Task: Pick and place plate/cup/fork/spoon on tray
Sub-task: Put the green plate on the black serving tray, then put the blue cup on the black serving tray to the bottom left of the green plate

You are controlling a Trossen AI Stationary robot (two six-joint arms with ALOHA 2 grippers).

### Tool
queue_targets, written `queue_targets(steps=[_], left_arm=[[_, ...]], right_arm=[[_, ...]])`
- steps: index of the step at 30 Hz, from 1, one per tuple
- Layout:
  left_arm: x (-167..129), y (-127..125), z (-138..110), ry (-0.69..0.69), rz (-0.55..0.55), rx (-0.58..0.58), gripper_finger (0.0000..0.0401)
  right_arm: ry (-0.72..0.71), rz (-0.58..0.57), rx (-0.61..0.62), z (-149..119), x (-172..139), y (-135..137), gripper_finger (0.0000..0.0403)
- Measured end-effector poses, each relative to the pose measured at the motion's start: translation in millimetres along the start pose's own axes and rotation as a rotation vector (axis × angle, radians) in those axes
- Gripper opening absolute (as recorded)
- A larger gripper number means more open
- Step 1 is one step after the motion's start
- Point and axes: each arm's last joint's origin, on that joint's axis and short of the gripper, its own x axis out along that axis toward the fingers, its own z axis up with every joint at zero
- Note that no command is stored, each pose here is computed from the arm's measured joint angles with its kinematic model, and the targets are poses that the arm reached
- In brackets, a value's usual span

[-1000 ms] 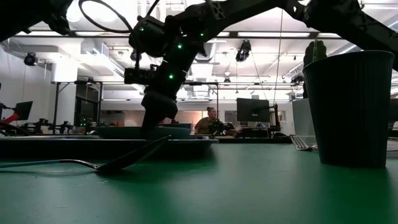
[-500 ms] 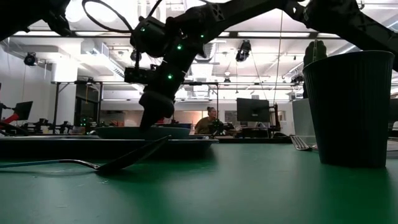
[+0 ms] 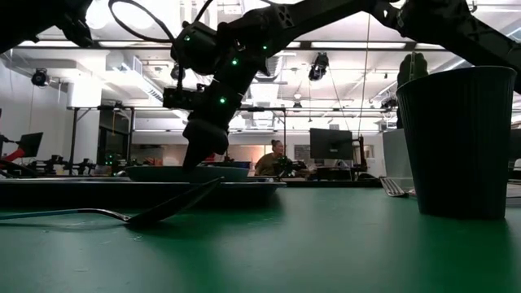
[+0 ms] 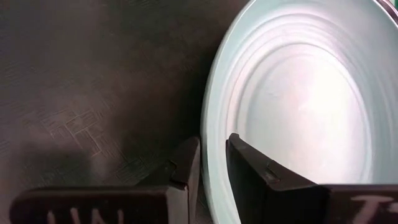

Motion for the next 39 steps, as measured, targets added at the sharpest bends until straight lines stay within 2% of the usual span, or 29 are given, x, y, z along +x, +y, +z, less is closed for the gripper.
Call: queue_targets(steps=[16,25,30,34,39], left_arm=[[0,0,0,0.000,0.000,-0.001,0.0000],[0,0,0,0.000,0.000,-0.001,0.0000],[0,0,0,0.001,0.000,0.000,0.0000],[0,0,0,0.002,0.000,0.000,0.0000],[0,0,0,0.002,-0.001,0.000,0.0000]], right_arm=[[-0.001,-0.001,0.049,0,-2,-1,0.0129],[-0.009,0.021,0.081,12,-36,-4,0.0132],[-0.037,0.121,0.122,17,-66,-4,0.0134],[-0.064,0.250,0.164,20,-97,-2,0.0132],[-0.026,0.390,0.171,18,-125,12,0.0124]])
